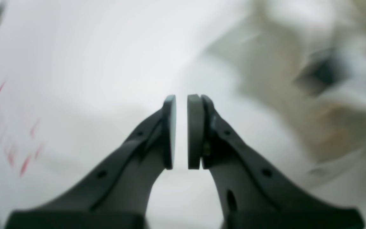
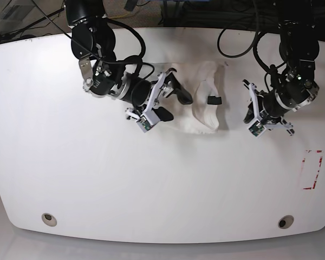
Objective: Fold the T-shirt properly
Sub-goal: 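Release and regrasp the folded bundle edges with both grippers, then rotate the folded shirt bundle with both grippers to align it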
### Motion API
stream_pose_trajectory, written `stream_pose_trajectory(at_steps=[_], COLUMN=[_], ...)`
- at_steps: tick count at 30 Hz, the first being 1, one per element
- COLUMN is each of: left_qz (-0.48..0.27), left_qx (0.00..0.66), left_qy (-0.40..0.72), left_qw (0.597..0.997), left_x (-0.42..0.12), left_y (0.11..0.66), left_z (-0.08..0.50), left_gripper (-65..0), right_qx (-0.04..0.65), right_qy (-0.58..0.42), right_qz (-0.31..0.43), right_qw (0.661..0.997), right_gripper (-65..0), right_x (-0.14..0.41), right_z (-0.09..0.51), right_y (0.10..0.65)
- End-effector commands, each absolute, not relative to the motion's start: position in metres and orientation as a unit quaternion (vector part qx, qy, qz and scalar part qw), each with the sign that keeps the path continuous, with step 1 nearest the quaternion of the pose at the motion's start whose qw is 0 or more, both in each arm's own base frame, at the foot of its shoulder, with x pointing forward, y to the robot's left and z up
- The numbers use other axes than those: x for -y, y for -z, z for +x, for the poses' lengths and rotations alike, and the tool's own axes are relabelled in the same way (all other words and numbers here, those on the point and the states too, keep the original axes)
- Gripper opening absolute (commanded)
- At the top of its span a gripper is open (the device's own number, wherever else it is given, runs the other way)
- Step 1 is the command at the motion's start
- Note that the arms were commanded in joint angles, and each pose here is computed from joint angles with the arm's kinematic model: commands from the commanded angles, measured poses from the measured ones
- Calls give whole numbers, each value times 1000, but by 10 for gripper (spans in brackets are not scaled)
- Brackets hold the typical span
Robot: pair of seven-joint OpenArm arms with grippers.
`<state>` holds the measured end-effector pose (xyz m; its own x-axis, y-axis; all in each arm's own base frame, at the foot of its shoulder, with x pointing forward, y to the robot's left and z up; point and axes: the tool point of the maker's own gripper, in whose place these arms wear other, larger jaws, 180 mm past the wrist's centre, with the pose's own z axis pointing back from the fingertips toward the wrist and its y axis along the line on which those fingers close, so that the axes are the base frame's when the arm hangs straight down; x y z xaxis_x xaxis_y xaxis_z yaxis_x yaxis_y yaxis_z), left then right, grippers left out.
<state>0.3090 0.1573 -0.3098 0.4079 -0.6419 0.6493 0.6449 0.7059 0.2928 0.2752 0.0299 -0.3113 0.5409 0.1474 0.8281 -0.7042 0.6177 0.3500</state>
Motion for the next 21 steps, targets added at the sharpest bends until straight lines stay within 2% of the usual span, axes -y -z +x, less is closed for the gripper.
stream_pose_trajectory(at_steps=[1,7,11,14,21], left_qz=[-8,-75,-91,-98,-96], left_qx=[400,402,401,392,349], left_qy=[407,452,470,482,483], left_qw=[821,793,781,777,797], left_x=[-140,-66,-30,-12,-25], left_y=[300,309,313,320,350], left_z=[314,302,295,285,276], left_gripper=[-603,-603,-603,-606,-606], right_qx=[425,416,388,360,365], right_qy=[-253,-215,-186,-166,-124], right_qz=[343,294,285,285,277], right_qw=[799,833,856,873,880], right_gripper=[-235,-252,-374,-442,-419], right_x=[-14,37,55,64,89], right_z=[285,300,312,313,324], right_y=[300,323,351,375,399])
